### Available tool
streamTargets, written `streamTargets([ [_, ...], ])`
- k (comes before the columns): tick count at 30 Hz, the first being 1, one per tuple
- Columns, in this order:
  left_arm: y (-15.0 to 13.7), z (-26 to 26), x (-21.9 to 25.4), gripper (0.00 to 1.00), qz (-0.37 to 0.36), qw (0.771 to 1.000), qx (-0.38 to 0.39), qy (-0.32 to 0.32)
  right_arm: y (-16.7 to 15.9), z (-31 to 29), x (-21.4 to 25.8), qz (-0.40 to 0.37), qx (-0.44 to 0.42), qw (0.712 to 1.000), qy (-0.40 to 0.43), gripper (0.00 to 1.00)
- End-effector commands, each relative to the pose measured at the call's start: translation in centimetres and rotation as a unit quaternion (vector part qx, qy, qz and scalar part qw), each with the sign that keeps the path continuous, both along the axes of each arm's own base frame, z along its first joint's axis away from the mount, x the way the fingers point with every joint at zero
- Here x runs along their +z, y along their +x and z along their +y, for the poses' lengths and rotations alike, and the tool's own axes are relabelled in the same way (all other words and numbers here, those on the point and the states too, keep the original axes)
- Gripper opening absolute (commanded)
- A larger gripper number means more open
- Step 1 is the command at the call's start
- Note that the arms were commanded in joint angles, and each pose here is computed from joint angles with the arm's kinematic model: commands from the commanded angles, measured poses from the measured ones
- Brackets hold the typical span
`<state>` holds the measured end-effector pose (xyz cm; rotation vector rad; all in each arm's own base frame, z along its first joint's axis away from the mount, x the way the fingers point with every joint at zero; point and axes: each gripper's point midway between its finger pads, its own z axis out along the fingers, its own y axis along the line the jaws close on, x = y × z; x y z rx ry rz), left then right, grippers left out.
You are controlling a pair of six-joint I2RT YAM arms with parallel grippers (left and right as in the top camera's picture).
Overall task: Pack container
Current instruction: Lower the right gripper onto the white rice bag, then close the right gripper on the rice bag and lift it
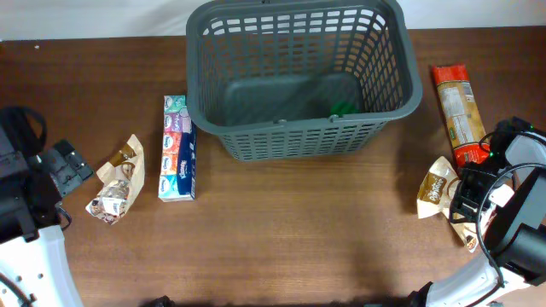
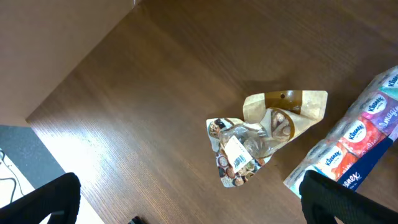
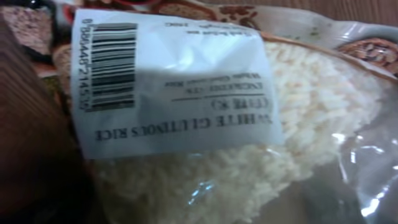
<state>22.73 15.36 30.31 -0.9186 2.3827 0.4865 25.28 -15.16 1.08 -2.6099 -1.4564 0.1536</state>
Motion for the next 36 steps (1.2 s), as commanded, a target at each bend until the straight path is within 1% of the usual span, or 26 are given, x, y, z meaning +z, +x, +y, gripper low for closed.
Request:
streamTargets([
  [1,-0.1,0.0,0.8,0.99,-0.014,1.0,0.001,0.004,-0.3,-0.8,-0.4,0.009,0.037,0.999,-0.015,0.99],
  [4,-0.1,0.0,0.8,0.99,-0.014,1.0,0.001,0.004,-0.3,-1.8,-0.4,0.012,0.083,0.996,-0.034,0.99],
  [7,-0.1,0.0,0.8,0.99,-0.014,1.0,0.001,0.004,-1.0,-2.2,-0.2,0.035,0.095,0.993,-0.053,0.99],
  [12,-0.1,0.0,0.8,0.99,-0.014,1.0,0.001,0.004,-1.2,-2.1,-0.1,0.04,0.097,0.993,-0.051,0.99],
  [18,-0.1,0.0,0.8,0.99,-0.014,1.0,0.001,0.004,-1.3,-2.0,-0.1,0.04,0.134,0.989,-0.04,0.99],
  [30,-0.1,0.0,0.8,0.99,-0.014,1.0,0.001,0.004,-2.4,-1.3,0.2,0.062,0.136,0.989,-0.023,0.99],
  [36,-0.1,0.0,0.8,0.99,-0.014,1.0,0.001,0.004,-2.5,-1.3,0.2,0.063,0.136,0.988,-0.022,0.99],
])
